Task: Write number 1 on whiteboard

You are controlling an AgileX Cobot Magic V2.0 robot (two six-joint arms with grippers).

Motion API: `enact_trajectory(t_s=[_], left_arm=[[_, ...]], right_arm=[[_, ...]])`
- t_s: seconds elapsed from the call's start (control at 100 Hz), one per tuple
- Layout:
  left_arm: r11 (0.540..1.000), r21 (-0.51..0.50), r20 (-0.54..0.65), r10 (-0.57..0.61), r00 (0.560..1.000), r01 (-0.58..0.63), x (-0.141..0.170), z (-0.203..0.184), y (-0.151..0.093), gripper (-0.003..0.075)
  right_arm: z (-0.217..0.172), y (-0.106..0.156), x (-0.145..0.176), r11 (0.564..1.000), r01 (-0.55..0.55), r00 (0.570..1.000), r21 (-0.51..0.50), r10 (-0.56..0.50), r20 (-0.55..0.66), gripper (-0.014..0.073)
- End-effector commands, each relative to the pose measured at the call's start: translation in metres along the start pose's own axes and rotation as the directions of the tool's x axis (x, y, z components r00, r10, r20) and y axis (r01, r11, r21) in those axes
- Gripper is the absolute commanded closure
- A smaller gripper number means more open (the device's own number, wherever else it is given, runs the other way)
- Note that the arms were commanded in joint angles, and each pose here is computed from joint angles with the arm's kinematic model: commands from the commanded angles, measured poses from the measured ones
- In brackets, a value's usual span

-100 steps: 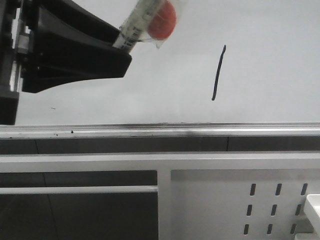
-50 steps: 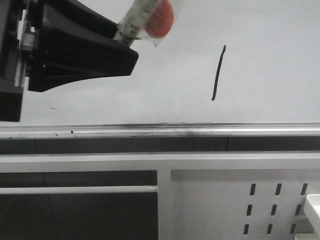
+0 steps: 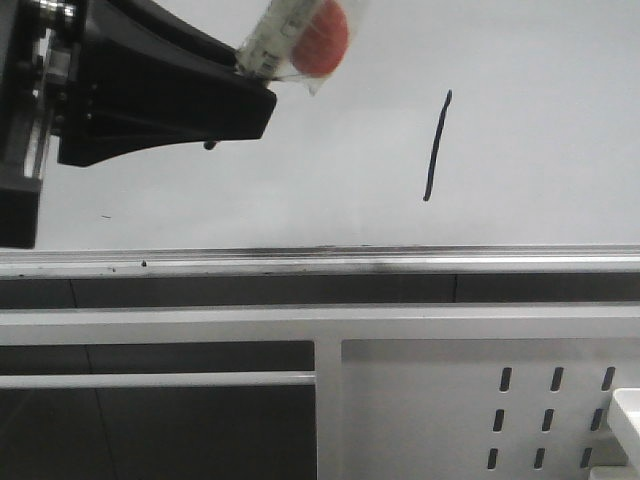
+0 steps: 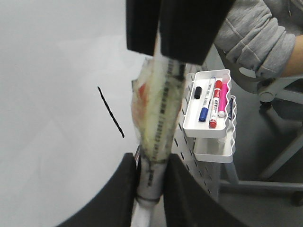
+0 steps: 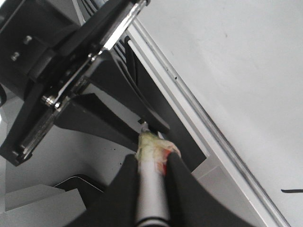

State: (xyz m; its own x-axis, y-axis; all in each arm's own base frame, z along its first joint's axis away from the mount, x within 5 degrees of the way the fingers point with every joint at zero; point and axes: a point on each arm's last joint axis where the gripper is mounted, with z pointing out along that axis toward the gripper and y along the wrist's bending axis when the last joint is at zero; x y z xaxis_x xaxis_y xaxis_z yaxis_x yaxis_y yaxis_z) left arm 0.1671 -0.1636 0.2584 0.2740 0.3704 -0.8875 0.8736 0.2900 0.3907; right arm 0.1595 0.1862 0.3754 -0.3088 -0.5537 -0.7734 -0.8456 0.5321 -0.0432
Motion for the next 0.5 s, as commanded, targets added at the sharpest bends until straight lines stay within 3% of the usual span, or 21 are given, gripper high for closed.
enact_trajectory(t_s=[0.0, 0.06, 0.11, 0.18, 0.23, 0.3, 0.39, 0.49], left_arm=[[0.999, -0.018, 0.1, -0.039, 0.994, 0.041, -0.018, -0.001, 0.005, 0.074], [0.999, -0.018, 0.1, -0.039, 0.994, 0.041, -0.018, -0.001, 0.005, 0.074], [0.999, -0.018, 0.1, -0.042, 0.994, 0.044, -0.018, -0.001, 0.005, 0.074], [0.999, -0.019, 0.101, -0.049, 0.994, 0.051, -0.018, -0.001, 0.006, 0.074], [0.998, -0.028, 0.103, -0.061, 0.993, 0.064, -0.018, -0.001, 0.007, 0.074], [0.992, -0.06, 0.102, -0.103, 0.989, 0.11, -0.017, -0.001, 0.01, 0.074], [0.973, -0.104, 0.112, -0.194, 0.975, 0.206, -0.013, -0.002, 0.011, 0.074], [0.942, -0.139, 0.12, -0.289, 0.95, 0.305, -0.004, -0.005, 0.009, 0.074]], right_arm=[[-0.013, -0.001, -0.015, 1.0, 0.009, 0.993, 0.022, -0.011, 0.116, 0.0664], [-0.013, -0.001, -0.016, 1.0, 0.009, 0.993, 0.022, -0.011, 0.118, 0.0648], [-0.013, -0.001, -0.015, 1.0, 0.009, 0.993, 0.022, -0.011, 0.116, 0.0584], [-0.014, -0.001, -0.016, 1.0, 0.009, 0.992, 0.024, -0.012, 0.124, 0.0406], [-0.015, -0.001, -0.016, 1.0, 0.009, 0.991, 0.026, -0.012, 0.132, 0.0223], [-0.024, -0.002, -0.019, 0.999, 0.028, 0.988, 0.046, -0.035, 0.152, 0.0055], [-0.043, -0.002, -0.021, 0.994, 0.064, 0.981, 0.087, -0.078, 0.178, 0.0034], [-0.065, -0.003, -0.02, 0.989, 0.077, 0.97, 0.13, -0.104, 0.22, 0.014]])
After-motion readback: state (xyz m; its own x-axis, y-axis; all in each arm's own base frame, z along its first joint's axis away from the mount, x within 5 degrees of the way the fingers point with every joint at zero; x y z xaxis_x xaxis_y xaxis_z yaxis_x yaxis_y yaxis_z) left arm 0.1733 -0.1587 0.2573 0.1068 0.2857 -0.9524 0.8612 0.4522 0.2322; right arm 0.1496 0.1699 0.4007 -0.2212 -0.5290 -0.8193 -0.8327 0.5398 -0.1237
